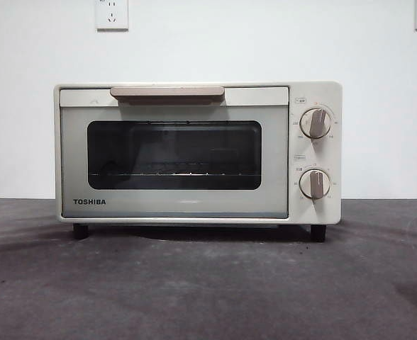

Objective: The left arm flap open the oven, the right arm pick bread and place it into oven, the left arm flap close the oven

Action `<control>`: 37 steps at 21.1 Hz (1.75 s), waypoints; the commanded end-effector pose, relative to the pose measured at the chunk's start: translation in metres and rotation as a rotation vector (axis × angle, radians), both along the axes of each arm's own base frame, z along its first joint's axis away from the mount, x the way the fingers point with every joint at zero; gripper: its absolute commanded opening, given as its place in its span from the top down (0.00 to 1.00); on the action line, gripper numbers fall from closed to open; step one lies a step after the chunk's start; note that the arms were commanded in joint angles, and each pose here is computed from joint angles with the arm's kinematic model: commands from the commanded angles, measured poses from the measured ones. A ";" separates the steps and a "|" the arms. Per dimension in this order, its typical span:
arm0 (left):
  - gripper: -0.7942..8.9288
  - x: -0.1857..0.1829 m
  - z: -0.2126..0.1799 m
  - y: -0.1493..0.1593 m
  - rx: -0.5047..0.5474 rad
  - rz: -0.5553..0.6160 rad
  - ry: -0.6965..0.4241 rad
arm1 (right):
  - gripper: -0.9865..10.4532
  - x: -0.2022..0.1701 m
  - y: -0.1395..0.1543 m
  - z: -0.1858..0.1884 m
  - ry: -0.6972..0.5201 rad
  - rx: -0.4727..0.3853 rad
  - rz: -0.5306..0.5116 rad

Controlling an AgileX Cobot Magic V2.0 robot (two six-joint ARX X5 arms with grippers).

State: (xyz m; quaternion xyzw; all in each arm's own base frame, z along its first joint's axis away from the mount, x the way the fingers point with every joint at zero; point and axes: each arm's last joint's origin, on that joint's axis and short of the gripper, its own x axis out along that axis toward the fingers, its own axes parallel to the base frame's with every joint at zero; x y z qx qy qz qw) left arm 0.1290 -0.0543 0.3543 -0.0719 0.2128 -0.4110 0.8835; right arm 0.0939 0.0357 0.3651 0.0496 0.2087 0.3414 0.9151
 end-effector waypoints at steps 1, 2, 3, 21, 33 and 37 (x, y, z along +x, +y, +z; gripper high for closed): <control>0.57 0.000 0.007 -0.001 0.004 -0.020 -0.045 | 0.83 0.000 0.000 0.005 -0.018 0.005 0.004; 0.47 0.000 0.007 -0.002 0.004 -0.022 -0.045 | 0.77 0.000 0.000 0.005 -0.016 0.007 0.002; 0.41 0.000 0.007 -0.002 0.005 -0.024 -0.046 | 0.70 0.000 0.000 0.005 -0.012 0.011 0.000; 0.48 -0.001 0.007 -0.003 0.005 -0.030 -0.047 | 0.54 0.029 0.007 -0.032 0.437 -0.013 -0.084; 0.48 -0.001 0.007 -0.003 0.008 -0.023 -0.047 | 0.54 0.089 0.027 -0.112 0.913 -0.315 -0.237; 0.48 -0.001 0.007 -0.003 0.008 -0.022 -0.046 | 0.54 0.087 0.028 -0.162 0.941 -0.355 -0.312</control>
